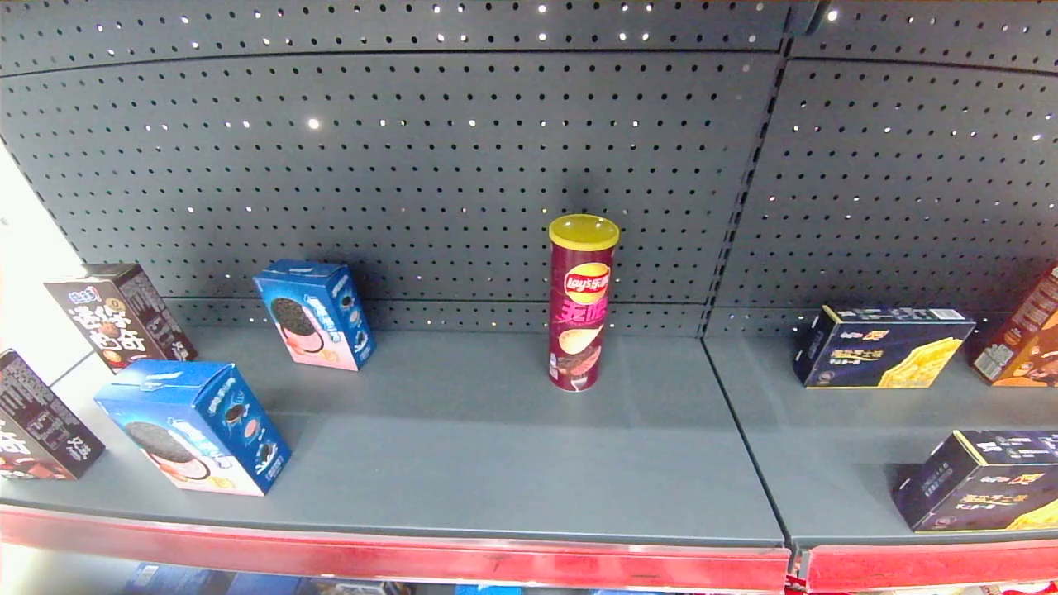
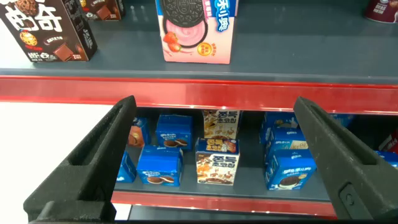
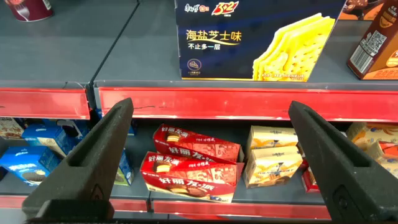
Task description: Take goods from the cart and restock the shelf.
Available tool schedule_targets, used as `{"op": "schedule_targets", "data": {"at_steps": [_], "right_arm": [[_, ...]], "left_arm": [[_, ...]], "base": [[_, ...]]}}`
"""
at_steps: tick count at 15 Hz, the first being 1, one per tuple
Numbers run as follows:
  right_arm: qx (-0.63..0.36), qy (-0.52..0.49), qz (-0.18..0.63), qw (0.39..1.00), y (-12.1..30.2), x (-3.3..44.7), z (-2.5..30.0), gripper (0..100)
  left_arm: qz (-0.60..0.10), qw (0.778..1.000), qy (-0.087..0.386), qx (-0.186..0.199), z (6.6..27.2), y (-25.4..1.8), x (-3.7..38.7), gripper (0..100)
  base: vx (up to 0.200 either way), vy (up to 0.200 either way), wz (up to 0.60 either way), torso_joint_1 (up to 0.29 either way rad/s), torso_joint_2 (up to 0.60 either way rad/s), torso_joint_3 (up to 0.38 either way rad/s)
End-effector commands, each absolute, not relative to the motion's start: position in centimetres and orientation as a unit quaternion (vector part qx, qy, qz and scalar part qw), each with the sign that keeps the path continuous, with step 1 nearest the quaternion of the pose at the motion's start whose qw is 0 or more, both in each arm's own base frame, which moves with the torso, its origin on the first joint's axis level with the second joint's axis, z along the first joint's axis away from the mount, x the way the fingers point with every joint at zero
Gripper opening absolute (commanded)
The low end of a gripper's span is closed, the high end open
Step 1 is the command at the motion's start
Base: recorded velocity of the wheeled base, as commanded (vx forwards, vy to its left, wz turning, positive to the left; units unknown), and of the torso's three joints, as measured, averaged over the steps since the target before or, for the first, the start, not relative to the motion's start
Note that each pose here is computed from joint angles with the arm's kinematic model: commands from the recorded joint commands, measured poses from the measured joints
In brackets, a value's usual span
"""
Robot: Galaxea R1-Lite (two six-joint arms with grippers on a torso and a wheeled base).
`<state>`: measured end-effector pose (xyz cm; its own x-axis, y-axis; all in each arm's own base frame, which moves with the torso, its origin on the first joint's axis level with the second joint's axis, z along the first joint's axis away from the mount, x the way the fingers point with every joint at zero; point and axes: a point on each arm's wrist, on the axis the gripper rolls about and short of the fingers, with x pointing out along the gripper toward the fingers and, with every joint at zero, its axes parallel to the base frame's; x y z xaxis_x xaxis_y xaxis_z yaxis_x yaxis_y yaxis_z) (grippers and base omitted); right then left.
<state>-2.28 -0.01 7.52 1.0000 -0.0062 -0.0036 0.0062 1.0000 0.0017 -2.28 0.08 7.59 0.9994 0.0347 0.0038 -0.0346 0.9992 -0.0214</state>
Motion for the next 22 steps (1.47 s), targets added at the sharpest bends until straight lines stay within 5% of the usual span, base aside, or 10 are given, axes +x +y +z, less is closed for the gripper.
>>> {"op": "schedule_targets", "data": {"at_steps": [1,22], "right_arm": [[0.001,0.002,-0.003,1.0,-0.01,-2.28,7.52,100],[0.001,0.002,-0.002,1.0,-0.01,-2.28,7.5,100]], "left_arm": [[0.018,1.0,-0.002,-0.011,7.6,0.08,-2.27,100],[0.004,1.0,-0.001,0.002,7.58,0.02,-2.27,100]], "base": [[0.0,0.0,0.0,0.0,0.0,0.0],[-0.029,0.0,0.0,0.001,0.0,0.0]]}}
